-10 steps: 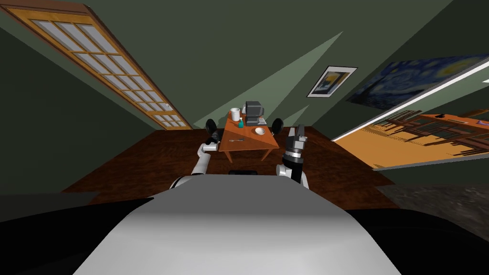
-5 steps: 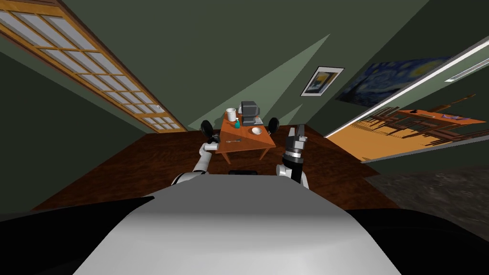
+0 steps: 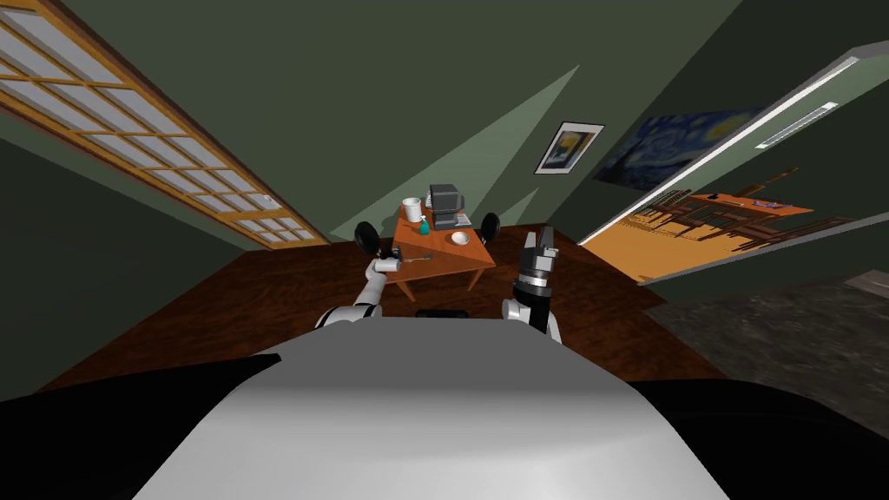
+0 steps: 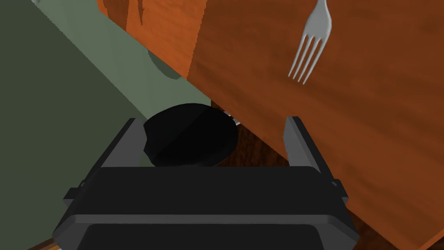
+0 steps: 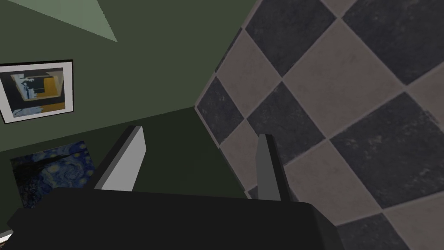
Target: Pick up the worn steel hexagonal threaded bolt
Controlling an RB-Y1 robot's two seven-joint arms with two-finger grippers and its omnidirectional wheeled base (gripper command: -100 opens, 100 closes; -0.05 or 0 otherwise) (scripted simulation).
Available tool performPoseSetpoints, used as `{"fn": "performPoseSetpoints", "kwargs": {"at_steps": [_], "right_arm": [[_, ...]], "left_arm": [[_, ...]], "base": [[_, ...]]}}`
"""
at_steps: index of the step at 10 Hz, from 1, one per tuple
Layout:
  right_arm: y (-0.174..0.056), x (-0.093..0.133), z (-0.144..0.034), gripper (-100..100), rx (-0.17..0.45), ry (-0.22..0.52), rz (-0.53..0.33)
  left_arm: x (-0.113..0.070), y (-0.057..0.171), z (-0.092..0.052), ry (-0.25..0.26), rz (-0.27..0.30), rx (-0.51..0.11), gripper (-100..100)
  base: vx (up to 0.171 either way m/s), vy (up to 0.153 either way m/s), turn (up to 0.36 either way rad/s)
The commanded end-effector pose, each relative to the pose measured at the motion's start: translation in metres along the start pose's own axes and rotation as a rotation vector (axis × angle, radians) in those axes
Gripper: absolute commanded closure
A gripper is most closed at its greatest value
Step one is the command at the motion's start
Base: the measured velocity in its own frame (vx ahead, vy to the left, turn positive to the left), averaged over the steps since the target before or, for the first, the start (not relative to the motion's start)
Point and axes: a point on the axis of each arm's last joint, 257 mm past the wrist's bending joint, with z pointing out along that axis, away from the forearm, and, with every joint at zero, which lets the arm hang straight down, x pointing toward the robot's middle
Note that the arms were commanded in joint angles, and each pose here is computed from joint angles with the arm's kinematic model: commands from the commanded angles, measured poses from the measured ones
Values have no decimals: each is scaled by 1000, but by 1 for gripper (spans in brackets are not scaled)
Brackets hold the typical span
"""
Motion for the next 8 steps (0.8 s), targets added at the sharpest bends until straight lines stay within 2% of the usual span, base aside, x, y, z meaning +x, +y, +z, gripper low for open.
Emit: {"fn": "performPoseSetpoints", "kwargs": {"at_steps": [1, 7, 8], "right_arm": [[0, 0, 0, 0, 0, 0, 0], [0, 0, 0, 0, 0, 0, 0], [0, 0, 0, 0, 0, 0, 0]], "left_arm": [[-2, 21, 4, -9, -23, -69, -100], [-10, 76, 10, -43, -87, -248, -100], [-11, 79, 10, -45, -87, -254, -100]], "base": [[57, -59, -211], [79, -59, -164], [72, -33, -48]]}}
